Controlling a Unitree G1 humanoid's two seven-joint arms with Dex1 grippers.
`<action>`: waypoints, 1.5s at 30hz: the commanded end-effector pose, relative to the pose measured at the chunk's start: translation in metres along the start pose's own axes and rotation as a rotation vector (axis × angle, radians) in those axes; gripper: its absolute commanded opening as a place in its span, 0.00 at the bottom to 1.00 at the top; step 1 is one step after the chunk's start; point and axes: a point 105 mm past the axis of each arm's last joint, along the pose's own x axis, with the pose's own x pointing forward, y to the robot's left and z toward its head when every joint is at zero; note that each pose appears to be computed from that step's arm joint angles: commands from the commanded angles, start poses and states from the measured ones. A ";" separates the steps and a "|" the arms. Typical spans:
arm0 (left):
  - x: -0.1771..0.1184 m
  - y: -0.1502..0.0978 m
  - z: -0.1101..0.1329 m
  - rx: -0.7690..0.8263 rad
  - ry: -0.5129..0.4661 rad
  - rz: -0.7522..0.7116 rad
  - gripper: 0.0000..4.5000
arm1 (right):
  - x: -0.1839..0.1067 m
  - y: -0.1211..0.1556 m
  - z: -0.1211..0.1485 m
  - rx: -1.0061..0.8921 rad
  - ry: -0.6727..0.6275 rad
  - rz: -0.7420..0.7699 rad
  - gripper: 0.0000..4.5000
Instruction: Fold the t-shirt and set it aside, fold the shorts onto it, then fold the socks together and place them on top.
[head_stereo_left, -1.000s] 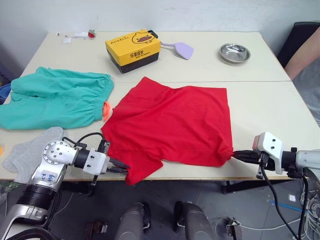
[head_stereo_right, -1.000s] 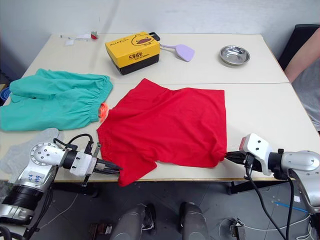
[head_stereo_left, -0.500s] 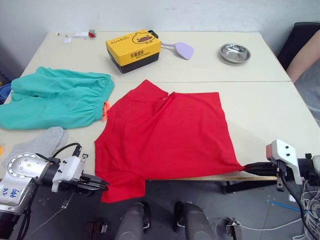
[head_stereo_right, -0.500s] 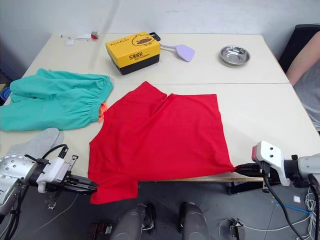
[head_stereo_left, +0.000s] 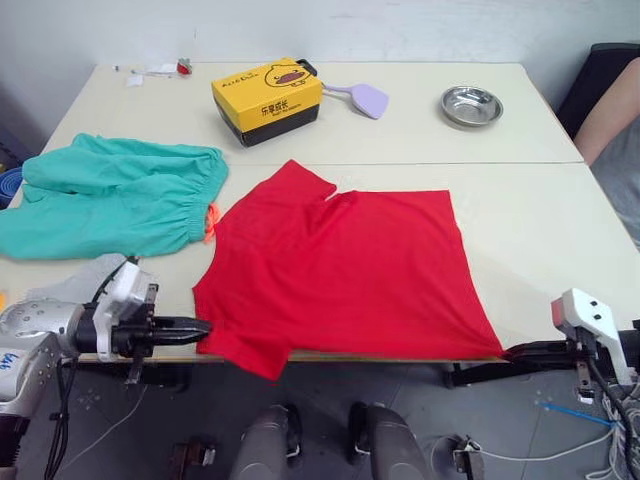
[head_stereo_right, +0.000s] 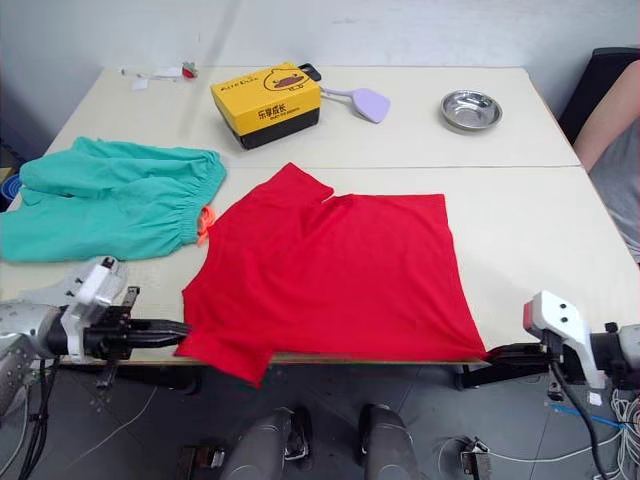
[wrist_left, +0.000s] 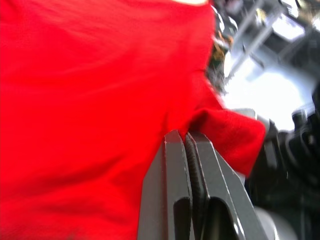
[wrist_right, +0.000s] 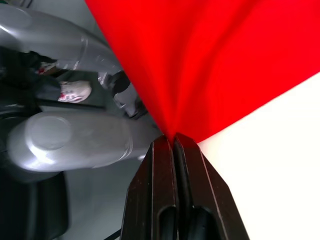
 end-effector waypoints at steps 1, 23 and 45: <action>-0.012 0.022 0.015 -0.138 -0.106 0.118 0.01 | -0.012 -0.013 0.010 0.026 -0.031 -0.056 0.00; -0.015 0.058 -0.011 -0.269 -0.085 0.315 0.01 | 0.019 -0.058 0.034 0.097 -0.173 -0.253 0.00; 0.024 0.028 0.015 0.529 0.068 0.138 0.99 | 0.035 0.021 0.105 -0.380 -0.596 -0.030 1.00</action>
